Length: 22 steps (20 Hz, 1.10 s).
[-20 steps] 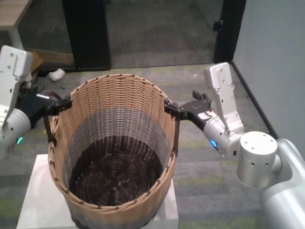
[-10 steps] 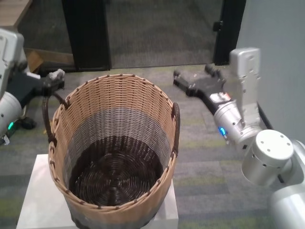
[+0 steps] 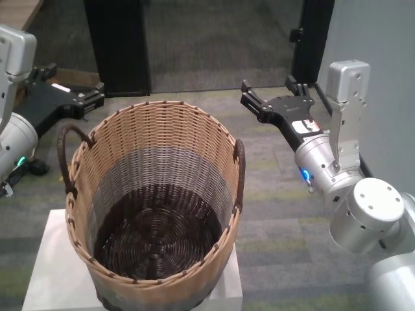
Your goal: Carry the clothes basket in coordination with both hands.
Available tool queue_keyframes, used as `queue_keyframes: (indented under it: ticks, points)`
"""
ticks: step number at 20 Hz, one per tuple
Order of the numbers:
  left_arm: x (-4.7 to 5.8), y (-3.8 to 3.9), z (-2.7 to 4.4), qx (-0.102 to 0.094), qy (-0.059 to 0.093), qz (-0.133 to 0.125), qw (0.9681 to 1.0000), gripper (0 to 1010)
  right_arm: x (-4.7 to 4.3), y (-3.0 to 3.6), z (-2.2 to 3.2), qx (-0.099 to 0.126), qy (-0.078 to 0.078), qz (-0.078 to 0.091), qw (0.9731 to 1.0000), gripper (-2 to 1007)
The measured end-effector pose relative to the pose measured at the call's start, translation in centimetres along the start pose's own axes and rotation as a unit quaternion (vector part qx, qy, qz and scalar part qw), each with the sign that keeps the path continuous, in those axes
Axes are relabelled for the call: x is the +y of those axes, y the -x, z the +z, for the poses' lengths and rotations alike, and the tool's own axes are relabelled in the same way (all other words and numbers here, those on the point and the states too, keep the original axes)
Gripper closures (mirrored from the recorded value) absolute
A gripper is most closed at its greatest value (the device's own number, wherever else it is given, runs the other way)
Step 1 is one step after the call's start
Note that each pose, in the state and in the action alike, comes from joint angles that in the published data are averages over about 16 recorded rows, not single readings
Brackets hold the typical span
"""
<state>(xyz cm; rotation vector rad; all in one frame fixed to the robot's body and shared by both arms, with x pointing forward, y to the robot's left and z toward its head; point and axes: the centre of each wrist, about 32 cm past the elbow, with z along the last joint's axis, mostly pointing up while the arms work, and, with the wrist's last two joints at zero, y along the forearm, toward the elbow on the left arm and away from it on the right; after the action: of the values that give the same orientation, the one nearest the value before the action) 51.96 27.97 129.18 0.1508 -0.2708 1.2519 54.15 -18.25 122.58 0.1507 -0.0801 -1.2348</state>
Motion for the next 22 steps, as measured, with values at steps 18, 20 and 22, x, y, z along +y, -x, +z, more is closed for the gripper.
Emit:
queue_keyframes:
  ticks: [18, 20, 22]
  points:
    - [0.03, 0.03, -0.11, 0.002, -0.008, 0.006, 0.9999, 8, 0.08, 0.02, -0.1, -0.002, 0.007, 0.001, 1.0, 2]
    - [0.03, 0.03, -0.12, 0.002, -0.009, 0.007, 0.9999, 8, 0.09, 0.02, -0.1, -0.002, 0.007, 0.001, 1.0, 2]
    - [0.04, 0.03, -0.12, 0.002, -0.009, 0.007, 0.9999, 8, 0.09, 0.02, -0.1, -0.002, 0.008, 0.001, 1.0, 2]
